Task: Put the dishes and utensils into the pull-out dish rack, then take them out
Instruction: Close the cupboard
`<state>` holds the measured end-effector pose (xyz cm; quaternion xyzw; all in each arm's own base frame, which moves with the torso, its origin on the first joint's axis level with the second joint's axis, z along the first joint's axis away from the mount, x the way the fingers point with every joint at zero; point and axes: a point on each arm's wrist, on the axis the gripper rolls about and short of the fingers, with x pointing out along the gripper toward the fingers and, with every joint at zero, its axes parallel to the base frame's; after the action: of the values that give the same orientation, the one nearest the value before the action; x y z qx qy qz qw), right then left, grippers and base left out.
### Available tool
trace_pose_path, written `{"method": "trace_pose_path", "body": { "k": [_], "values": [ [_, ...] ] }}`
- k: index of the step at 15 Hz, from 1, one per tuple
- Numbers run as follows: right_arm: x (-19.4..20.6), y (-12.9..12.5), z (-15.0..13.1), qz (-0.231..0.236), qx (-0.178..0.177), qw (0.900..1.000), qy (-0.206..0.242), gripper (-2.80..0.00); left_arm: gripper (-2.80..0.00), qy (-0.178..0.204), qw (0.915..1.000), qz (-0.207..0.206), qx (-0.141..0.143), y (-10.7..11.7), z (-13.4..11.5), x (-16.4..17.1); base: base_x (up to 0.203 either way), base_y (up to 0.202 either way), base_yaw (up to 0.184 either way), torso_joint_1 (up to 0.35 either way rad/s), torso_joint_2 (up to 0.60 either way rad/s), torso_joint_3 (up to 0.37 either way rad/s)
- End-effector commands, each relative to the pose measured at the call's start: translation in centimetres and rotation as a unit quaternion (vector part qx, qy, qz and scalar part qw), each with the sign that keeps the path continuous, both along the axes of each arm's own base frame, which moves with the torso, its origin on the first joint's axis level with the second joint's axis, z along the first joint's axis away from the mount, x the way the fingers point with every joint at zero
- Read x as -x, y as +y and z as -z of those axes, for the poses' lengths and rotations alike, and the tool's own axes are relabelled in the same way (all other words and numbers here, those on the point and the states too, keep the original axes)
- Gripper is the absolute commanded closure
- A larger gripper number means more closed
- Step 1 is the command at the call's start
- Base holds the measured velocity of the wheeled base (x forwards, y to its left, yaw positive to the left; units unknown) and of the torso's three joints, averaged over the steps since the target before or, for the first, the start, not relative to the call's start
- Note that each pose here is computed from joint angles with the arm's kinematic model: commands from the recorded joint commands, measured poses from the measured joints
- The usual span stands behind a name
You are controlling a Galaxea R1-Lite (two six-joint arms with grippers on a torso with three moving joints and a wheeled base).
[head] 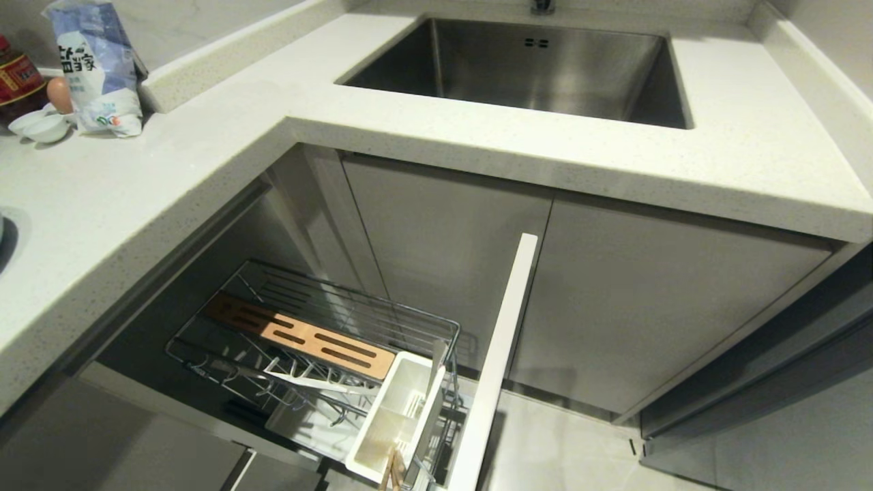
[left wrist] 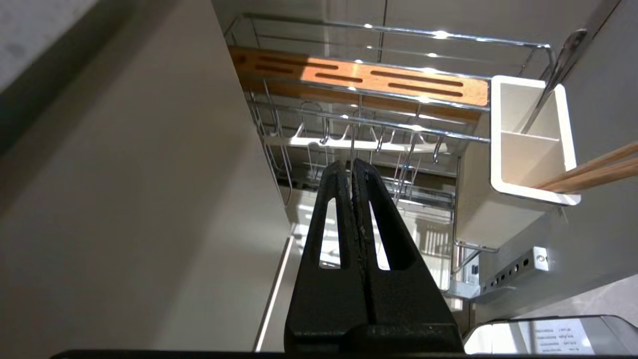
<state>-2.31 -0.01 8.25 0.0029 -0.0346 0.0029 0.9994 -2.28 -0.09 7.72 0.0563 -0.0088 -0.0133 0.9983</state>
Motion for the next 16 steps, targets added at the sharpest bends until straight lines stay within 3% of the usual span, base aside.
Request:
{"method": "trace_pose_path", "body": {
  "k": [1, 9, 16],
  "values": [
    [-0.18, 0.0, 0.63, 0.0, 0.0, 1.0, 0.011, 0.0, 0.0, 0.006, 1.0, 0.0, 0.0, 0.0, 0.32, -0.1, 0.0, 0.0, 0.0, 0.0, 0.0, 0.0],
    [-0.18, 0.0, 0.63, 0.0, 0.0, 1.0, 0.011, 0.0, 0.0, 0.005, 1.0, 0.0, -0.002, 0.0, 0.32, -0.1, 0.0, 0.0, 0.0, 0.0, 0.0, 0.004],
    [-0.18, 0.0, 0.63, 0.0, 0.0, 1.0, 0.011, 0.0, 0.0, 0.005, 1.0, 0.002, 0.0, -0.01, 0.3, -0.1, 0.0, 0.0, 0.0, 0.003, 0.0, 0.17]
  ]
}}
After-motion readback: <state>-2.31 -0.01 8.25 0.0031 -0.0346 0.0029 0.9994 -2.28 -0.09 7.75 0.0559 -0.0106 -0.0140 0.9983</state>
